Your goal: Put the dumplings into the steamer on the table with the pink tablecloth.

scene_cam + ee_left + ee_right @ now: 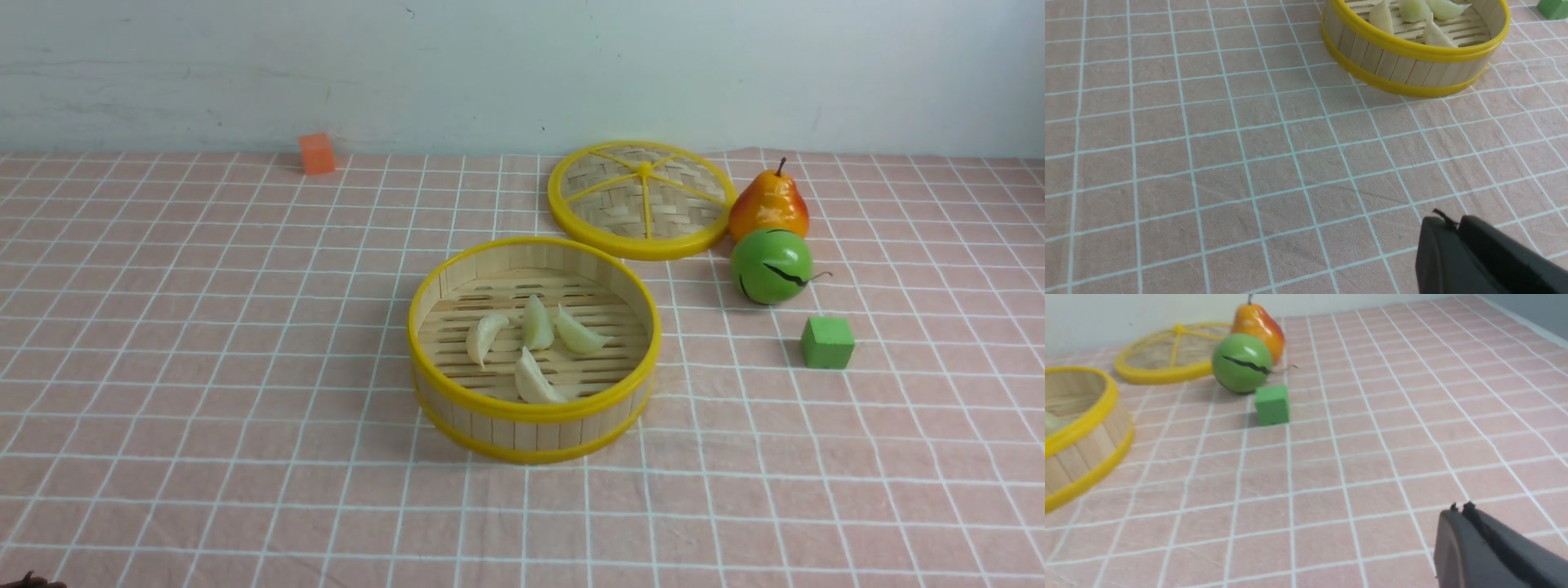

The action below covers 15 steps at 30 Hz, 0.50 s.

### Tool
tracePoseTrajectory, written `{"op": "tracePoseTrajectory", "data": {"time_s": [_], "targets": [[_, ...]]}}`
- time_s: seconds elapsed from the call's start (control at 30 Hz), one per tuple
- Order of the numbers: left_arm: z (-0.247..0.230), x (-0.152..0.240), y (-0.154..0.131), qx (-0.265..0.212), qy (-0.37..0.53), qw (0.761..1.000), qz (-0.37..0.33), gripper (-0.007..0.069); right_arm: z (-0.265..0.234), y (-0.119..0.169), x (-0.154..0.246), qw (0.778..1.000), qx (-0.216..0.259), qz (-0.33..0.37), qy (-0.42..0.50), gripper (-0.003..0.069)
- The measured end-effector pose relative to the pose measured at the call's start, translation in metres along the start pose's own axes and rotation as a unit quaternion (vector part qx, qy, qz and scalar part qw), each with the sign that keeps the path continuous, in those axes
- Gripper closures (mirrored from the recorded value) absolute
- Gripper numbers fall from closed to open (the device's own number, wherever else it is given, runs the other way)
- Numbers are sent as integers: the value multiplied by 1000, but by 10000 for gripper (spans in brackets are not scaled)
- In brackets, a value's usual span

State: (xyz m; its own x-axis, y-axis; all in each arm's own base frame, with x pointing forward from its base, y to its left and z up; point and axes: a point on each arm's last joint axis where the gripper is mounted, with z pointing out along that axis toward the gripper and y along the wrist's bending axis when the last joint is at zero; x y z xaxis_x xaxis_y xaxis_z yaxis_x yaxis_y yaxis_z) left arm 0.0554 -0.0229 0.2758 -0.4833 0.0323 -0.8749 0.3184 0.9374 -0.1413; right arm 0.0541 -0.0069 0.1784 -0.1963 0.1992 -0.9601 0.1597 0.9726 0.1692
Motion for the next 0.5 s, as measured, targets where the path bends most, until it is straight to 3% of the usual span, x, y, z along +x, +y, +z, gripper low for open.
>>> {"op": "tracePoseTrajectory", "data": {"time_s": [0.5], "targets": [[0,0,0,0,2,1000,0,568,-1,0,5,999,1,-1,43,680]]}}
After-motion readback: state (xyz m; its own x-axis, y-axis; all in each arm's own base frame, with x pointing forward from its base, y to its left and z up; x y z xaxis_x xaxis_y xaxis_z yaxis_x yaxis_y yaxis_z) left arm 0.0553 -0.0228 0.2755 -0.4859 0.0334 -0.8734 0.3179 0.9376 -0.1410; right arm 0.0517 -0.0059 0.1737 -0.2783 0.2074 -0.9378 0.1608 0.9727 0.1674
